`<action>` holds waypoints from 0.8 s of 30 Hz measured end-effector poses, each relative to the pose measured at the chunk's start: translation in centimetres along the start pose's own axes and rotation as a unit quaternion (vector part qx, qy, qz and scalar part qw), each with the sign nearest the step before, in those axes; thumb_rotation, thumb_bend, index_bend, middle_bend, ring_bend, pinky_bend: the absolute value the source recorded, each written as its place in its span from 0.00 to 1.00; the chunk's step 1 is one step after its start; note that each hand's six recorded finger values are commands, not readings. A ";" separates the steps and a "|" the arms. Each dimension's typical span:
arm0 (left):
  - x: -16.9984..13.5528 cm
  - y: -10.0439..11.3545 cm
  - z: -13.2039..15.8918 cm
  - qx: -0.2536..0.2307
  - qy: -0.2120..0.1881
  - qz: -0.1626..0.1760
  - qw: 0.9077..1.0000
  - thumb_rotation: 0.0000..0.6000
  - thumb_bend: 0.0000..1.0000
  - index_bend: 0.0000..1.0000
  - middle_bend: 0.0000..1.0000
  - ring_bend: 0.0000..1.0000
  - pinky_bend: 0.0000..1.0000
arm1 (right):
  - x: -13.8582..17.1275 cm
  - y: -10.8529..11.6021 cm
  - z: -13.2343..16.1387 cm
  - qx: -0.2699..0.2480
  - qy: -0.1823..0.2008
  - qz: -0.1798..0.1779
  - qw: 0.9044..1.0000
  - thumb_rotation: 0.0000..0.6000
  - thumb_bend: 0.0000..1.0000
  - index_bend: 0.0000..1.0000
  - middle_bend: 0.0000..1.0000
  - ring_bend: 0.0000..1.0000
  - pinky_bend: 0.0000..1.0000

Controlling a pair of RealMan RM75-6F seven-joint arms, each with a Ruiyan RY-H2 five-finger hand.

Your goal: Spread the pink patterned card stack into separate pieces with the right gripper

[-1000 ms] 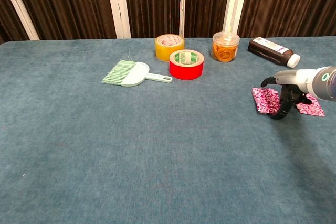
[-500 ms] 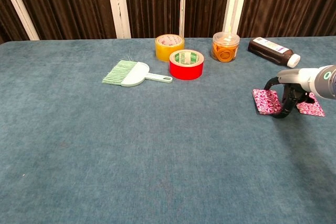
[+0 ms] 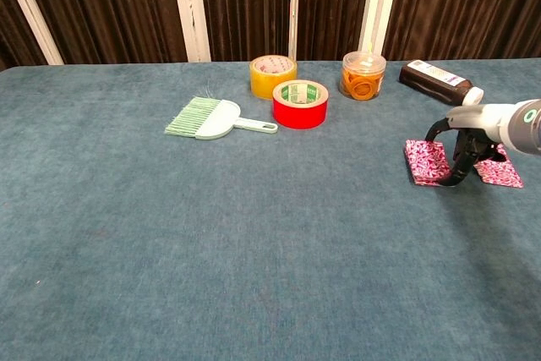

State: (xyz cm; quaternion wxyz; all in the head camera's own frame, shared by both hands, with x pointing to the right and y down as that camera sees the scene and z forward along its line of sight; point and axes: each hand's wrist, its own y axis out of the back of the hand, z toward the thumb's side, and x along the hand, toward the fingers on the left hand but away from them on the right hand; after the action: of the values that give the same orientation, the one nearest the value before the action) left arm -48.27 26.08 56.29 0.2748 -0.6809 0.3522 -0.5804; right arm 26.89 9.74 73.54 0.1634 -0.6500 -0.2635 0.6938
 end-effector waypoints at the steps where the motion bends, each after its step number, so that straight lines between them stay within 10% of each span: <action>1: 0.0 0.0 0.0 0.000 0.000 0.000 1.000 1.00 0.04 0.00 0.00 0.00 0.00 | 0.1 0.1 0.0 -0.001 0.001 -0.001 1.000 1.00 0.31 0.50 0.89 0.89 0.83; 24: -0.3 0.1 0.1 0.003 -0.007 0.007 1.000 1.00 0.04 0.00 0.00 0.00 0.00 | 4.2 -0.2 -1.2 0.013 0.025 0.001 1.000 1.00 0.32 0.50 0.89 0.89 0.83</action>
State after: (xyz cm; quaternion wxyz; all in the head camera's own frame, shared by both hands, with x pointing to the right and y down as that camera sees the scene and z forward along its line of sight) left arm -48.17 26.22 55.99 0.2835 -0.6818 0.3526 -0.5748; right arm 27.58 12.43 70.18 0.1777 -0.6653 -0.2499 0.6807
